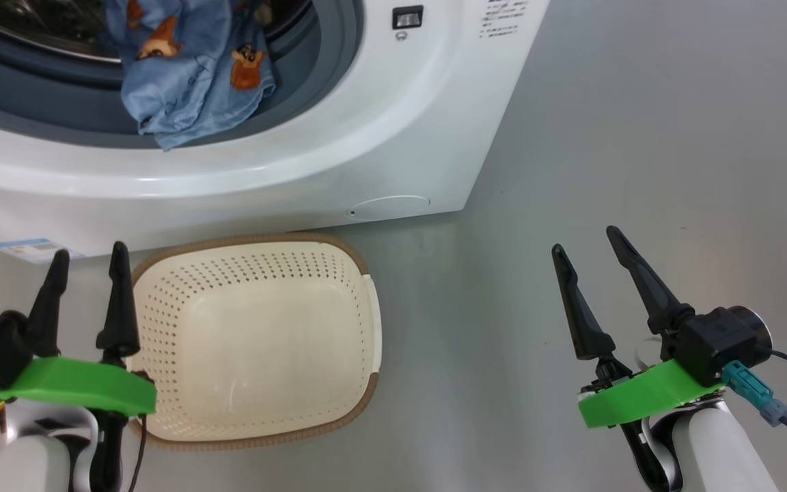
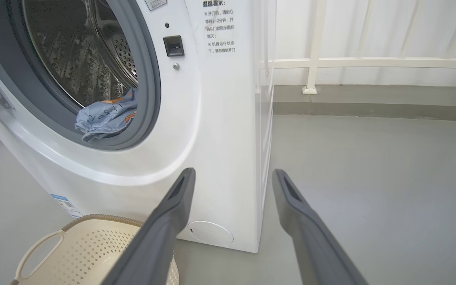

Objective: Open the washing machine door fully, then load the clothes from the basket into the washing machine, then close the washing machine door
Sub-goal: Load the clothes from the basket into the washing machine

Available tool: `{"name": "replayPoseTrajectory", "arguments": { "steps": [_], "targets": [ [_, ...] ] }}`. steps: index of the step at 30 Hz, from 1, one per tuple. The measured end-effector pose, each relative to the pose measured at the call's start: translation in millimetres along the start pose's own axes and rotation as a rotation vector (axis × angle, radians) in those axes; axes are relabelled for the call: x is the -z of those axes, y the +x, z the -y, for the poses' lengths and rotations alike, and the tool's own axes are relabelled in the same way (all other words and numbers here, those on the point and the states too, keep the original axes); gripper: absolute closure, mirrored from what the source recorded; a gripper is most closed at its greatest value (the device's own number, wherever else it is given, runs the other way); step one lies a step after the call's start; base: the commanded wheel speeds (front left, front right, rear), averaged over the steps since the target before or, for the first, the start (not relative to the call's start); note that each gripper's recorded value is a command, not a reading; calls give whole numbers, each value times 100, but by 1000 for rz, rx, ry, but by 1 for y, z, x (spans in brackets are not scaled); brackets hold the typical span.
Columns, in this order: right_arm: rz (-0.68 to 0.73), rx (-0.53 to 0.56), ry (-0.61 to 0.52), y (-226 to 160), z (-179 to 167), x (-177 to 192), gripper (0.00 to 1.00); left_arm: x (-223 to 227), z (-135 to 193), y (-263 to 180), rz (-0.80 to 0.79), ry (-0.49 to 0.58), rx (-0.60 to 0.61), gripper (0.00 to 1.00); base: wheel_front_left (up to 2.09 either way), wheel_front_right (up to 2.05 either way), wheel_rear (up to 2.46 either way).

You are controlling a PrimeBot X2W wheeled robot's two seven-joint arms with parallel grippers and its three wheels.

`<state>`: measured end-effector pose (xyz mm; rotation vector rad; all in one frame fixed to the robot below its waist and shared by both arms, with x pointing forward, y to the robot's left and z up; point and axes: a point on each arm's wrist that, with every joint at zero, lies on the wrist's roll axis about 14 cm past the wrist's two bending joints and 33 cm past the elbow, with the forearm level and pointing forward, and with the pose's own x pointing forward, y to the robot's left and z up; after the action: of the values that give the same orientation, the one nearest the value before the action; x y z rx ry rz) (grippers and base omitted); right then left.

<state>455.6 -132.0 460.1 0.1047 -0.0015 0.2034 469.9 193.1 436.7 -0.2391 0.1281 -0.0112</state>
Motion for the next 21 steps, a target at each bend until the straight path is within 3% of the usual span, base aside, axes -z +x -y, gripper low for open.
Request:
{"name": "replayPoseTrajectory", "arguments": {
  "steps": [21],
  "targets": [
    [11, 14, -6, -3, 5, -5, 0, -4, -3, -9, -10, 12, -10, 0, 0, 0, 0]
  ]
}}
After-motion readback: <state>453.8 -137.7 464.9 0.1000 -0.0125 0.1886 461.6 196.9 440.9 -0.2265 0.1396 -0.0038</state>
